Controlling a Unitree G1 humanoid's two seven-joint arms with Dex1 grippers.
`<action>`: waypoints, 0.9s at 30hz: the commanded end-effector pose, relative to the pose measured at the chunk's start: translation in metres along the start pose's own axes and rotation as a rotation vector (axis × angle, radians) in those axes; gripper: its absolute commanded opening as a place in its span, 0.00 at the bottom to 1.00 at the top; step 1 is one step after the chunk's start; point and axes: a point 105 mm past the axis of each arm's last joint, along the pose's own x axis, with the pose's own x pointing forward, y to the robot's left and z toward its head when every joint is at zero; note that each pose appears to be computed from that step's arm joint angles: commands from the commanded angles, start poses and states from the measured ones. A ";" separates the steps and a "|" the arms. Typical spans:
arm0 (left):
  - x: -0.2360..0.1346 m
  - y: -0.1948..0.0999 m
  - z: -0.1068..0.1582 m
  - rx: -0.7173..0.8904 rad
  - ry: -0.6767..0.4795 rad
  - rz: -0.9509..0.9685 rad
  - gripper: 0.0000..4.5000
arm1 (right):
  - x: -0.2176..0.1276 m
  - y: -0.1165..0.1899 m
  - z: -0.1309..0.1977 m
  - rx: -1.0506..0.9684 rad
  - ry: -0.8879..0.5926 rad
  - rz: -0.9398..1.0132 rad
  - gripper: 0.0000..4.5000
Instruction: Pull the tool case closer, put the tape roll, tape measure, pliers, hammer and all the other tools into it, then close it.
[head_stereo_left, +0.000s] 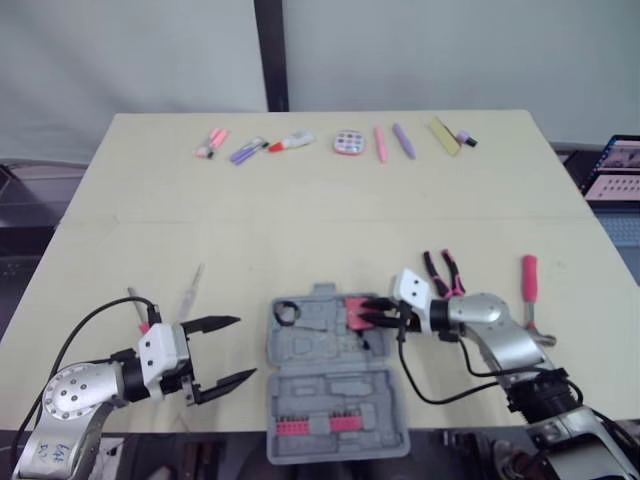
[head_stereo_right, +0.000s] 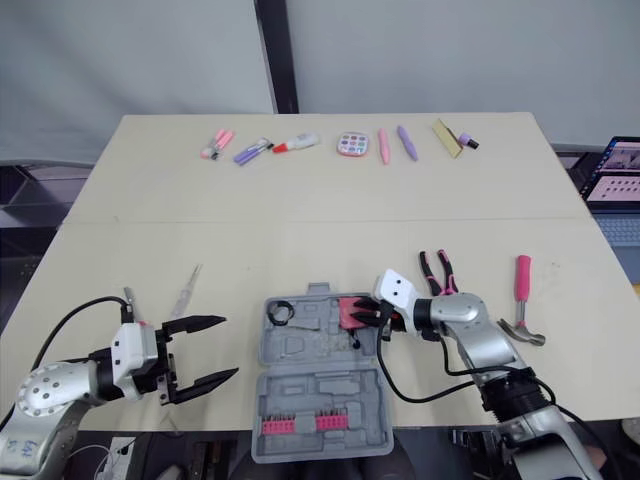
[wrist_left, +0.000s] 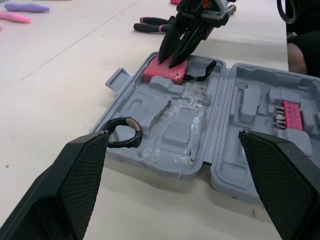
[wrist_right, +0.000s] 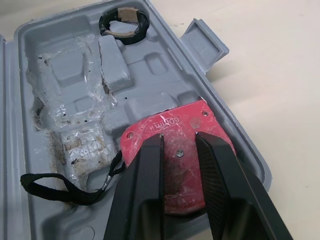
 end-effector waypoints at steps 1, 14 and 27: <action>-0.004 0.003 0.007 0.030 -0.002 0.010 1.00 | -0.001 0.003 -0.025 0.056 0.068 -0.012 0.24; -0.002 0.004 0.008 0.028 -0.006 0.012 1.00 | -0.002 0.004 -0.035 0.082 0.082 -0.015 0.24; 0.010 0.001 0.017 0.000 -0.083 -0.009 1.00 | -0.029 -0.001 0.025 0.035 -0.026 -0.039 0.24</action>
